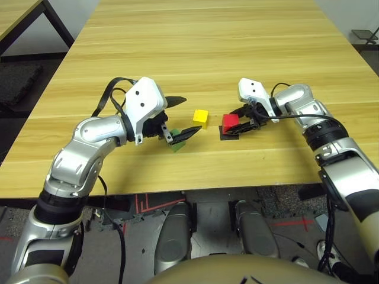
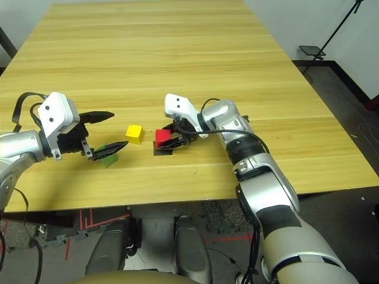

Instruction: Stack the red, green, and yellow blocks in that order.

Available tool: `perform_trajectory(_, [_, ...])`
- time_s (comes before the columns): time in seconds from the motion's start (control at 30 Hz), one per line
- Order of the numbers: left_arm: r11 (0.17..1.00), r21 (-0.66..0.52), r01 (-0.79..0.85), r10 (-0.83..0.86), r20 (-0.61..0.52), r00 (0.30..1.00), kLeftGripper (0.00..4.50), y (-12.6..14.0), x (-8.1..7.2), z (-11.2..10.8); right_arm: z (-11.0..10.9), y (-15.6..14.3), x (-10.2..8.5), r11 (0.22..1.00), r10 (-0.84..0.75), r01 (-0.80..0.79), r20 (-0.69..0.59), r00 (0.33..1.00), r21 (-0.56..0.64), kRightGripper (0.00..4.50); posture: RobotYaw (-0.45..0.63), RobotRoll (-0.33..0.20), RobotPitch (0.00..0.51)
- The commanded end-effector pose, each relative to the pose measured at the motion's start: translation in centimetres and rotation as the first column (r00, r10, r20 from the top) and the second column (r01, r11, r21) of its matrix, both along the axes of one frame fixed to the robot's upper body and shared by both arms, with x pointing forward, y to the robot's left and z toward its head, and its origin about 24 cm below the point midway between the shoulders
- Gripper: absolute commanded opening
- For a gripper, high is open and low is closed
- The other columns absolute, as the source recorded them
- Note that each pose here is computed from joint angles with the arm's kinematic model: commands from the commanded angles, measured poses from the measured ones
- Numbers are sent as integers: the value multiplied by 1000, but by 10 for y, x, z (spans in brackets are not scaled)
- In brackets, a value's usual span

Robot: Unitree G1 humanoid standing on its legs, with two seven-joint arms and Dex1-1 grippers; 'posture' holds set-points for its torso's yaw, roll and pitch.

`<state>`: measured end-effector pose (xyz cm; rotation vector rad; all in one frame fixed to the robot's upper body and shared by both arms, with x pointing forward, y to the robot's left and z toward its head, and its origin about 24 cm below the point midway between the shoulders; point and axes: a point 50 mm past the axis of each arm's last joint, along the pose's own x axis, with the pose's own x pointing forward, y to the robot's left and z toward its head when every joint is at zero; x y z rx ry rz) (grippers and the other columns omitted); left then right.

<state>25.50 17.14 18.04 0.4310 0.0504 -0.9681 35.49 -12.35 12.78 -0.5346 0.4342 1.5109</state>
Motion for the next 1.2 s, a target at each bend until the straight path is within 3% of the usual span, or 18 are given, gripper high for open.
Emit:
perform_trajectory(0.03, [1000,6,-9,9,-2,1000,4500,1,-3,1,1,-1,2,999,5,-4,19,1000,-32,2064,550,-166,137])
perform_trajectory(0.47, [999,-7,-45,45,-17,999,4500,2,0,1,-6,-4,2,999,14,-14,2,1000,-51,2064,541,-156,144])
perform_trajectory(0.7, [998,-16,-54,53,-78,996,4500,-5,-1,-6,-3,-5,2,999,33,-33,8,999,-17,4339,519,-147,137])
perform_trajectory(1.0, [992,86,-95,109,-172,979,4500,17,-16,-18,64,-28,5,990,52,-64,96,994,127,4468,503,-127,129])
perform_trajectory(1.2, [986,89,-139,154,-203,967,4500,20,-20,-38,77,-38,1,991,35,-51,127,991,122,4468,482,-119,127])
